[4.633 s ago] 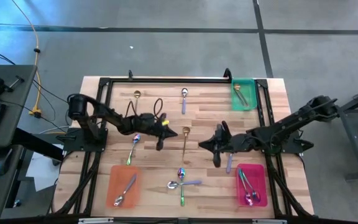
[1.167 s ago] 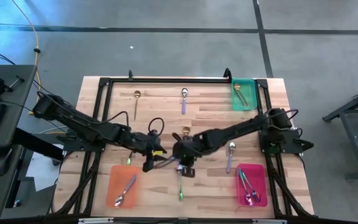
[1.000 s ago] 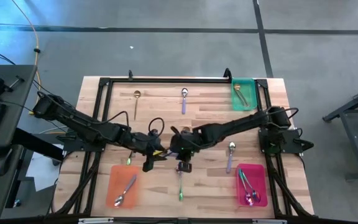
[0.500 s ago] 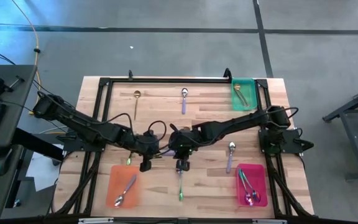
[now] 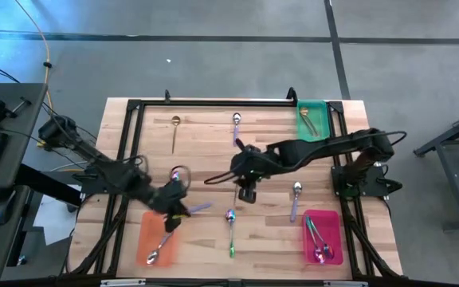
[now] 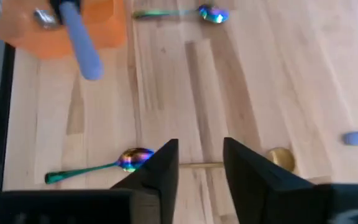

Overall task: Sort silverware by color (type)
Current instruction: Put the purple spoon into the orange bin, then put the golden spoon into the green bin, then put the blue spoon into the red bin

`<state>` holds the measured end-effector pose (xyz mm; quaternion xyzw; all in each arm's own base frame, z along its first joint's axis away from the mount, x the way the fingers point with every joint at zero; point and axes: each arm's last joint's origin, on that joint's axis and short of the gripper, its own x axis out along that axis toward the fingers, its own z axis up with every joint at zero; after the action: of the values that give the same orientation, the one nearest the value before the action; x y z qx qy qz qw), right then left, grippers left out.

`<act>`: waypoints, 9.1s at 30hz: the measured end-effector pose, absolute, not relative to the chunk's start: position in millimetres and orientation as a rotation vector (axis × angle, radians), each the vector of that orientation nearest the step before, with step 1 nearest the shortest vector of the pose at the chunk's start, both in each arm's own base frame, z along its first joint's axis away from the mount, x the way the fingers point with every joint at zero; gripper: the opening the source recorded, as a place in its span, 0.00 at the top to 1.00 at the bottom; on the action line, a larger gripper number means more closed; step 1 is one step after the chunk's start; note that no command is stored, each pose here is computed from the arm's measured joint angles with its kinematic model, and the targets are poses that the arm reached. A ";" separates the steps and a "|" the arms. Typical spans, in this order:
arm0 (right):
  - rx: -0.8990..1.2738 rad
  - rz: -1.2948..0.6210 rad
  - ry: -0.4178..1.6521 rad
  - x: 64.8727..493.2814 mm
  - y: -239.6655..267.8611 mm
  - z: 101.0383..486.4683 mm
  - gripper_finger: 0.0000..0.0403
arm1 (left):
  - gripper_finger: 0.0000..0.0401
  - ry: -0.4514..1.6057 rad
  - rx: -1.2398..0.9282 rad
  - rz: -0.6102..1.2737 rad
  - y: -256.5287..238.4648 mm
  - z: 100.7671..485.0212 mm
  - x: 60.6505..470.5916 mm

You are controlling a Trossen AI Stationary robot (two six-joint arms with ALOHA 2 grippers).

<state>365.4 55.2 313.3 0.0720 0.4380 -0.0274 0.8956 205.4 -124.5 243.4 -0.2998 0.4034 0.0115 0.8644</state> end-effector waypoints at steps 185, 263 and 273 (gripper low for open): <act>0.577 -0.283 0.397 236.5 -12.6 360.9 0.88 | 1.00 0.198 -0.750 0.388 -52.8 227.3 215.8; 0.911 -0.384 0.671 161.3 150.1 320.9 1.00 | 0.82 -0.080 -0.658 0.015 -41.0 233.5 266.0; 0.771 -0.467 1.070 99.4 163.3 349.3 1.00 | 0.82 -0.065 -0.659 0.018 -41.4 232.0 266.0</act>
<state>99.4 163.3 349.3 0.3549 0.4923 -0.2147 0.7652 266.0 -41.4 232.0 -0.3237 -0.0318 0.0090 0.9456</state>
